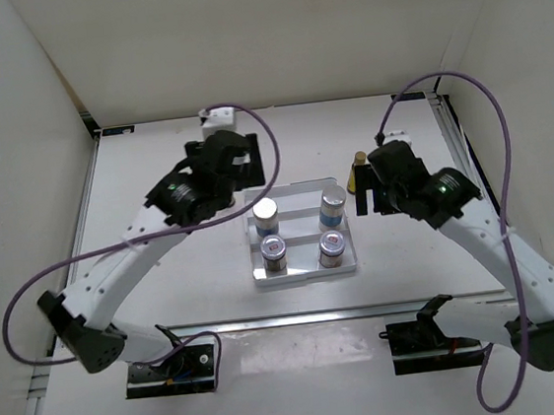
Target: Organize the condiment bottles
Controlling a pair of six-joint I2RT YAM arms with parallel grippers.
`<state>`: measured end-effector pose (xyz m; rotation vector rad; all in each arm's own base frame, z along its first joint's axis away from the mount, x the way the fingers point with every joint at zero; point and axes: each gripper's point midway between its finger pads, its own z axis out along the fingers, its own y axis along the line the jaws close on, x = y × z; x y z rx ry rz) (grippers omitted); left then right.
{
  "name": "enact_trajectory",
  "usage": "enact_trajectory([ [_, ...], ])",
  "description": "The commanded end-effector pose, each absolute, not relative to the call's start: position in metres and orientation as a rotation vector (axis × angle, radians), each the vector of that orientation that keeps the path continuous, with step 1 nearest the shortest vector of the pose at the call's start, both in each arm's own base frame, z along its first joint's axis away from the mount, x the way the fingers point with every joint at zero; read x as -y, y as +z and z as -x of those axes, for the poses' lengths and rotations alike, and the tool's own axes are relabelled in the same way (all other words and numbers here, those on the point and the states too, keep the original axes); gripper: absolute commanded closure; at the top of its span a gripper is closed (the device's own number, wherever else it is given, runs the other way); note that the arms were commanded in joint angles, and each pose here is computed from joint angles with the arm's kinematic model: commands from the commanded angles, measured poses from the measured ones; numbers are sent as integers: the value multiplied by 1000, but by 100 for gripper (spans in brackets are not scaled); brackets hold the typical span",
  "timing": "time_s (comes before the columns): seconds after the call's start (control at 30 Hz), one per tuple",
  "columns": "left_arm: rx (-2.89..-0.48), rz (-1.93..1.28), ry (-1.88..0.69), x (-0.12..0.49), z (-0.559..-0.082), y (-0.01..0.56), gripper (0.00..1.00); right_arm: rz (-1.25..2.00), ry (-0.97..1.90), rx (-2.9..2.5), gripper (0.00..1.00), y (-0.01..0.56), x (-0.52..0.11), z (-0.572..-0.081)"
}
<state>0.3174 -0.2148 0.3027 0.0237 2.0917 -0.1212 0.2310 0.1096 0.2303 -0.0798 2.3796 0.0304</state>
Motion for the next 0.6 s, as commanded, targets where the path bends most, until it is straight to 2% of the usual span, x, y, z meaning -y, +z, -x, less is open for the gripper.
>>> enact_trajectory([
  [0.0, -2071, 17, 58, 155, -313, 303, 1, 92, 33, -2321, 7, 247, -113, -277],
  [0.1, -2101, 55, 132, 123, -308, 283, 1, 72, 100, -2359, 14, 242, -119, -317],
  [0.13, -2110, 83, 149, 114, -306, 277, 1, 72, 124, -2369, 27, 241, -121, -326],
  [0.23, -2137, 118, 193, 94, -299, 248, 1, 39, 137, -2402, 37, 236, -120, -361],
  [0.33, -2176, 111, 255, 78, -292, 212, 1, 35, 185, -2459, 33, 219, -129, -386],
  [0.57, -2179, 86, 264, 81, -301, 211, 1, -4, 156, -2485, 31, 199, -131, -428],
])
